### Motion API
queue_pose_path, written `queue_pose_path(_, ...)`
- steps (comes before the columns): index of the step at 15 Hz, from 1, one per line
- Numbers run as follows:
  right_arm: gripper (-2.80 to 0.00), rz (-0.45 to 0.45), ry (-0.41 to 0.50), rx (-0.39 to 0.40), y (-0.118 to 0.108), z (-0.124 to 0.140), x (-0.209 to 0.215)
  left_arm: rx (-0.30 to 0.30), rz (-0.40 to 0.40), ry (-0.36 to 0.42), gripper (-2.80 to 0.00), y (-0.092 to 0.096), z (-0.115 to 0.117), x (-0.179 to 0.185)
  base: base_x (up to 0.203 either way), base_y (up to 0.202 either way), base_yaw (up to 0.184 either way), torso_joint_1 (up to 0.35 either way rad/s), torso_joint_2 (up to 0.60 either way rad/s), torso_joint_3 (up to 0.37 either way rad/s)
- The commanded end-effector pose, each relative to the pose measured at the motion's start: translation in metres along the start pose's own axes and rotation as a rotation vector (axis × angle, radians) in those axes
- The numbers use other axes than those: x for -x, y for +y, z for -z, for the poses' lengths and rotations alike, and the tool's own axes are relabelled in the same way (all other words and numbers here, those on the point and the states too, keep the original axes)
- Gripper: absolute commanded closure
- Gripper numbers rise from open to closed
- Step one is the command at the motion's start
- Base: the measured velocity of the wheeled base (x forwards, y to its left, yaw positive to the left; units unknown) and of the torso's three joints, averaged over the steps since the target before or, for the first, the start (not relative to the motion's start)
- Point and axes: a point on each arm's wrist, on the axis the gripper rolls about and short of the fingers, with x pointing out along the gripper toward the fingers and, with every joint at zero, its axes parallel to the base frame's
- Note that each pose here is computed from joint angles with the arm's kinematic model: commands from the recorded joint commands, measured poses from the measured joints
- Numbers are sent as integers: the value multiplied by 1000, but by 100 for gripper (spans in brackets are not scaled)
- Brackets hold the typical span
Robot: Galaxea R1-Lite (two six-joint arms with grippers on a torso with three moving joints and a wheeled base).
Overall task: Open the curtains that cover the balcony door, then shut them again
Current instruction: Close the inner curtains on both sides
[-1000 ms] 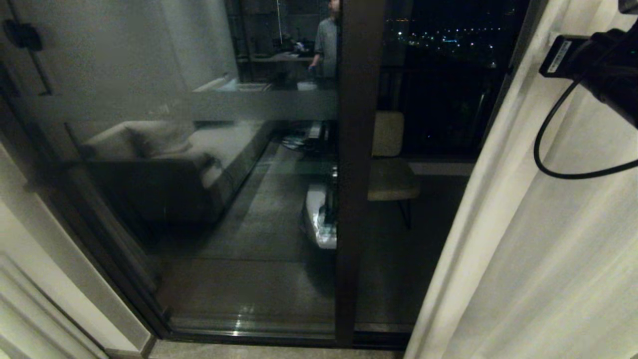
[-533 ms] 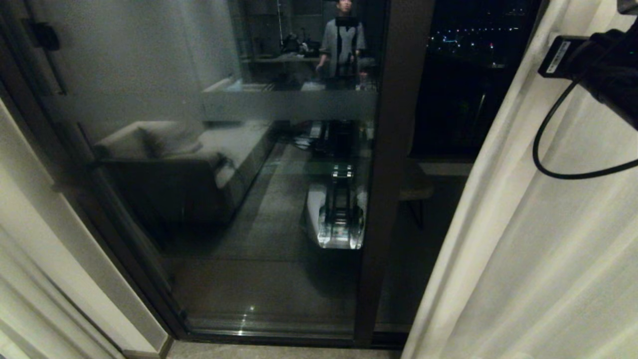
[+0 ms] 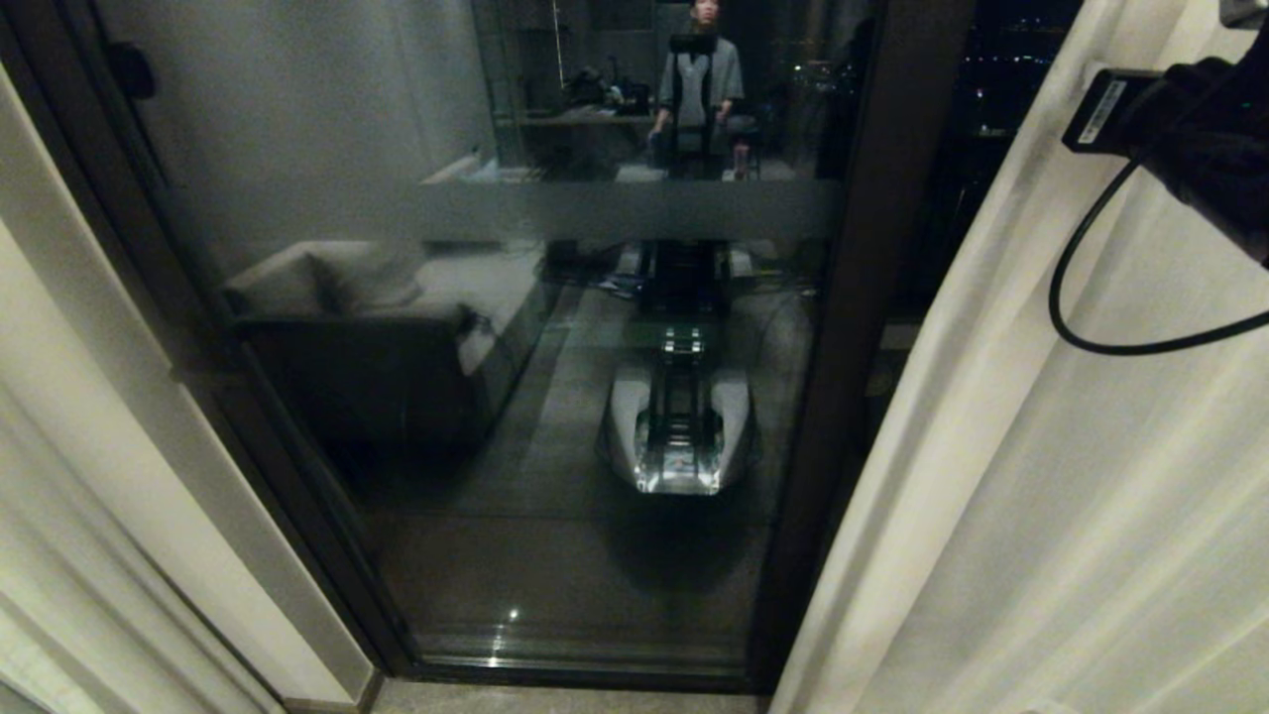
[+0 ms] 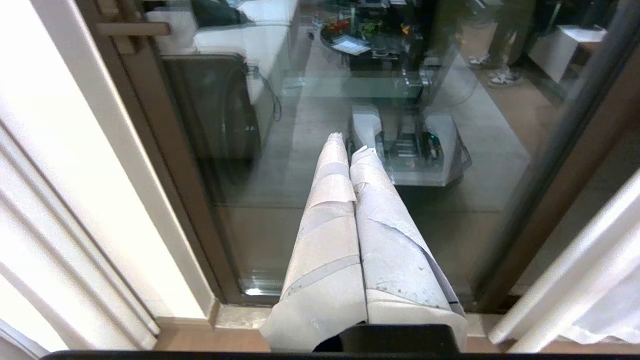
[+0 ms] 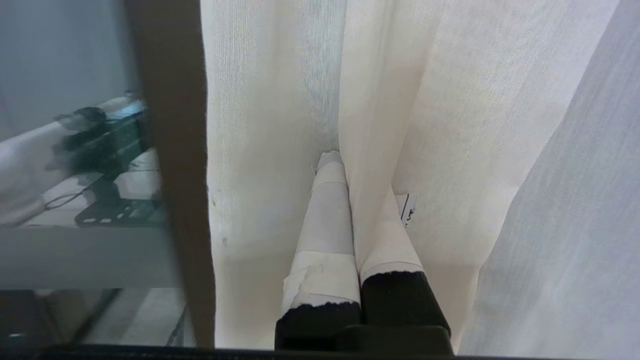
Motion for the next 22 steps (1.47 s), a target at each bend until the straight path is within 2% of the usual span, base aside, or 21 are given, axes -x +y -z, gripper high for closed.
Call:
queue_pose_path(1, 0, -3, -3, -1, 1, 0, 0, 0, -1, -1, 0, 0, 0, 0, 0, 188, 1, 2, -1, 5)
queue_pose_path(16, 0, -2, -5, 0, 0, -3, 5, -1, -1, -1, 0, 0, 0, 0, 0, 189, 2, 4, 2, 2)
queue_pose_path(22, 0, -4, -6, 2, 1, -3, 5, 0, 1, -1, 0, 0, 0, 0, 0, 28, 0, 0, 1, 1)
